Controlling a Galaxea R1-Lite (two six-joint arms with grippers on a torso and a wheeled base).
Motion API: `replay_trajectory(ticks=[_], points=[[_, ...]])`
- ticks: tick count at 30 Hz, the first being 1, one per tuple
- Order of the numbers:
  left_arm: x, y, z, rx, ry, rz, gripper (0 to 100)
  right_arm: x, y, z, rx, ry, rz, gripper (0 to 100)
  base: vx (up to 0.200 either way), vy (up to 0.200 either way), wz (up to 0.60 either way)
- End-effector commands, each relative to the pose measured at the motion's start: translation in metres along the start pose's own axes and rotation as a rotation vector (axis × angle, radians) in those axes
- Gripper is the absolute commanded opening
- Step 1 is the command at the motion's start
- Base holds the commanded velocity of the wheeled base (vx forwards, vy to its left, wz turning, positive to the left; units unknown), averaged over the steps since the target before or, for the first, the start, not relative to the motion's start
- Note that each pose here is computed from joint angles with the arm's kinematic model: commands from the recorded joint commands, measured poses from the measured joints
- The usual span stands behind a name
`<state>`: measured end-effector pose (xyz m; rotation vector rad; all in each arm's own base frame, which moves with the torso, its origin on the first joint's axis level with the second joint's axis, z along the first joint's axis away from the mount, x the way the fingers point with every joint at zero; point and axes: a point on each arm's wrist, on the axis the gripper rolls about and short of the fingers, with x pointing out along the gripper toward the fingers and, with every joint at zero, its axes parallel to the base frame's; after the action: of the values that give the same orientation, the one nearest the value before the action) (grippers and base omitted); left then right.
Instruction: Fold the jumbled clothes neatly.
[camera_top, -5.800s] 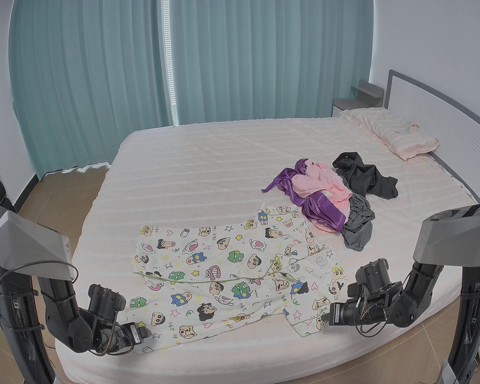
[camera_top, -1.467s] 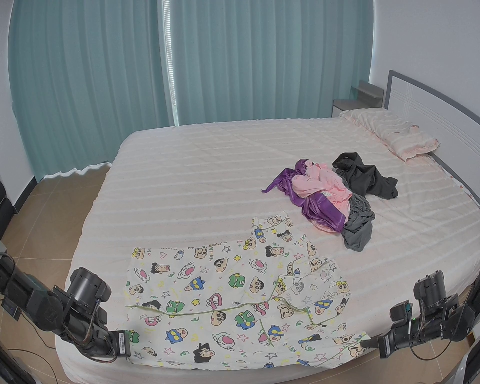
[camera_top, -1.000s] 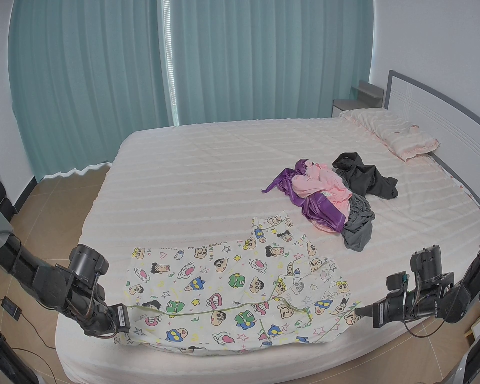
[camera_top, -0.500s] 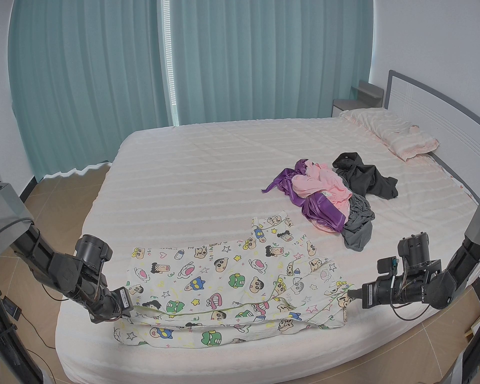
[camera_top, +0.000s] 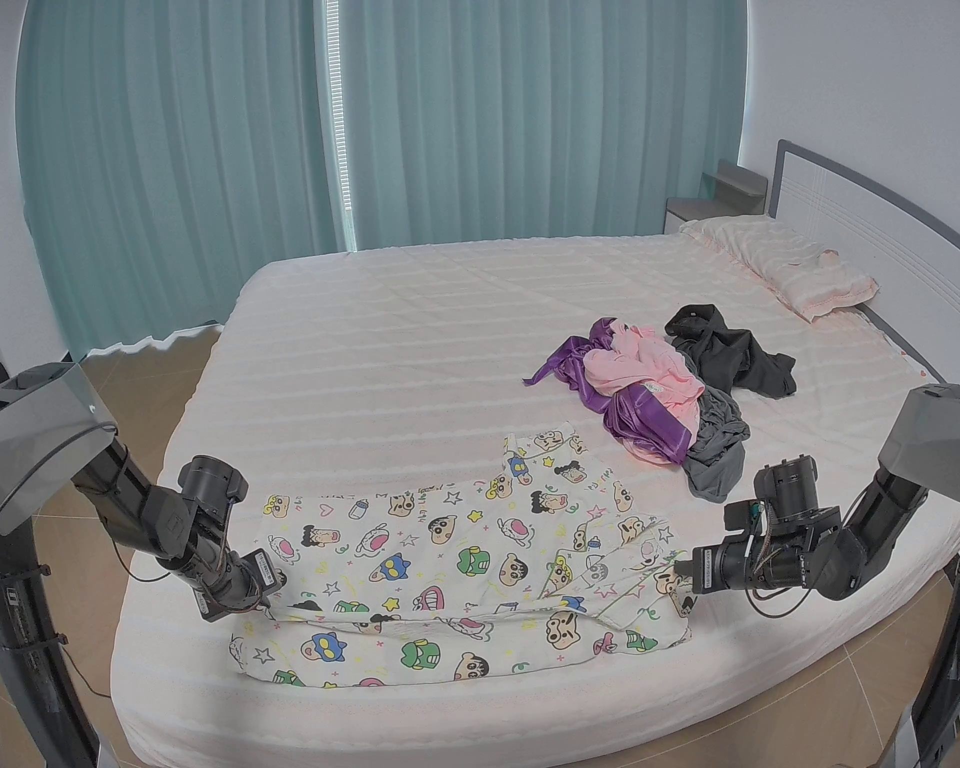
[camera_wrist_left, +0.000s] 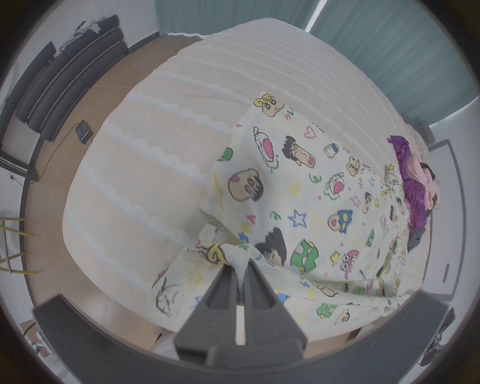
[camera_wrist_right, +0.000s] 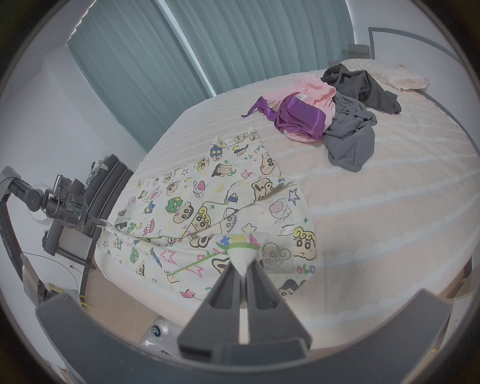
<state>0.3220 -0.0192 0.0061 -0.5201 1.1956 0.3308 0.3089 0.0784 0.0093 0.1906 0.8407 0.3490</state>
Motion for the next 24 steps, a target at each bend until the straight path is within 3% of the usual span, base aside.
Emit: replay_trajectory(ticks=[1, 13, 24], points=[[0.021, -0.003, 0.005, -0.002, -0.001, 0.044, 0, 0.018, 0.002, 0.002, 0.034, 0.003, -0.003, 0, 0.000, 0.000, 0.00], [0.033, -0.018, 0.019, -0.028, -0.083, 0.086, 0, 0.044, -0.001, 0.009, 0.091, -0.025, -0.080, 0, 0.000, 0.000, 0.00], [0.039, -0.027, 0.014, 0.001, -0.081, 0.093, 0, 0.051, -0.005, 0.005, 0.118, -0.008, -0.103, 0, 0.000, 0.000, 0.00]])
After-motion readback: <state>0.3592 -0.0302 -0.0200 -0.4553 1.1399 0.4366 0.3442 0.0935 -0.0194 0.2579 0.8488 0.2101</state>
